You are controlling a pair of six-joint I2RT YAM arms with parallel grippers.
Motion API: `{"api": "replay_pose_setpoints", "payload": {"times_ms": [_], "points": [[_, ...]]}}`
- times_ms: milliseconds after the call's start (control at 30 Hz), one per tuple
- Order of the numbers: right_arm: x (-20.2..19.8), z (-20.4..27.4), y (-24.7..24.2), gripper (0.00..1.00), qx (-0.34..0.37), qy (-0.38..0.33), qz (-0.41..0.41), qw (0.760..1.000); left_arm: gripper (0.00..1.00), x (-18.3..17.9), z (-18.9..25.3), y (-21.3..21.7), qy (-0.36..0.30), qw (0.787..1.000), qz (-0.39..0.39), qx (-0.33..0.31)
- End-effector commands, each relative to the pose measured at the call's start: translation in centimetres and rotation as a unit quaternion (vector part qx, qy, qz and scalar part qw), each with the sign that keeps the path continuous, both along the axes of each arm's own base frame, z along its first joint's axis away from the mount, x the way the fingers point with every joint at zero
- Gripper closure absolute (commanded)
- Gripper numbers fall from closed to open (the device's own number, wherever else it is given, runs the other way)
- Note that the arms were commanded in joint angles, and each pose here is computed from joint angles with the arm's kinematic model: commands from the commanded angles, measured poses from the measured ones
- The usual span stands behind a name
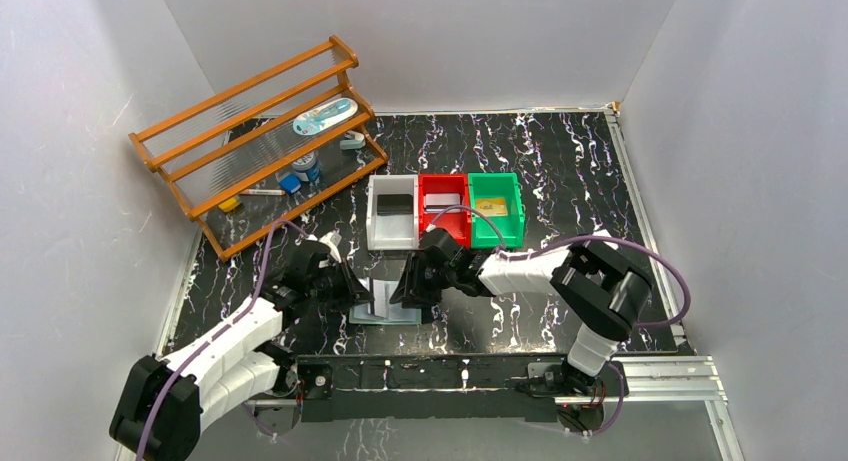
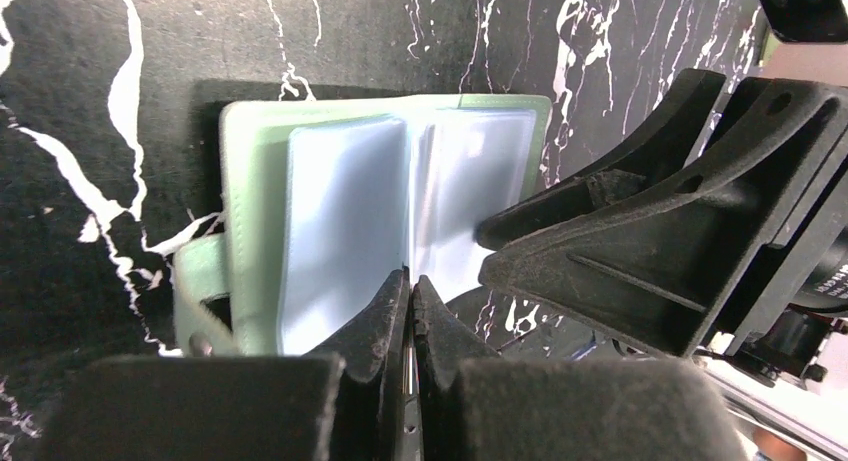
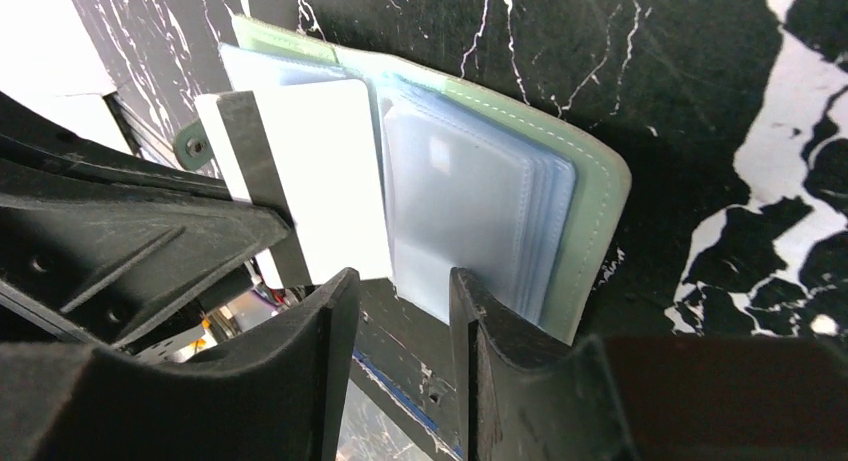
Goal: Take the credit cards out of the card holder
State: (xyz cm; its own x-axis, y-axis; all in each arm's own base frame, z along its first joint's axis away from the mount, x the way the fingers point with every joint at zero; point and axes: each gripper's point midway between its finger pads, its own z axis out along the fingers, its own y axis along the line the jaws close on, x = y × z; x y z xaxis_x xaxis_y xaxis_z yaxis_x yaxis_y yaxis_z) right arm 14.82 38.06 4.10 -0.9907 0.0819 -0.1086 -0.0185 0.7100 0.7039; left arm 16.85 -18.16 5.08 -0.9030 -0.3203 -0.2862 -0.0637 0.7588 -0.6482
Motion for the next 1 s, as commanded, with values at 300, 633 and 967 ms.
{"api": "replay_pose_setpoints", "payload": {"times_ms": [300, 633, 967], "points": [[4.7, 7.3, -3.9, 0.32, -0.036, -0.187, -0.055, 0.98, 1.0, 1.5, 5.9, 1.0, -0.091, 0.996, -0.002, 0.024], [8.8, 10.2, -10.6, 0.02, -0.11, -0.343, -0.081, 0.93, 1.0, 1.7, 9.1, -0.5, -0.15, 0.988, -0.012, -0.046], [6.0, 13.9, -8.0, 0.12, 0.205, -0.243, -0.021, 0.948, 1.0, 2.2, 12.7, -4.2, -0.179, 0.967, -0.054, -0.172]]}}
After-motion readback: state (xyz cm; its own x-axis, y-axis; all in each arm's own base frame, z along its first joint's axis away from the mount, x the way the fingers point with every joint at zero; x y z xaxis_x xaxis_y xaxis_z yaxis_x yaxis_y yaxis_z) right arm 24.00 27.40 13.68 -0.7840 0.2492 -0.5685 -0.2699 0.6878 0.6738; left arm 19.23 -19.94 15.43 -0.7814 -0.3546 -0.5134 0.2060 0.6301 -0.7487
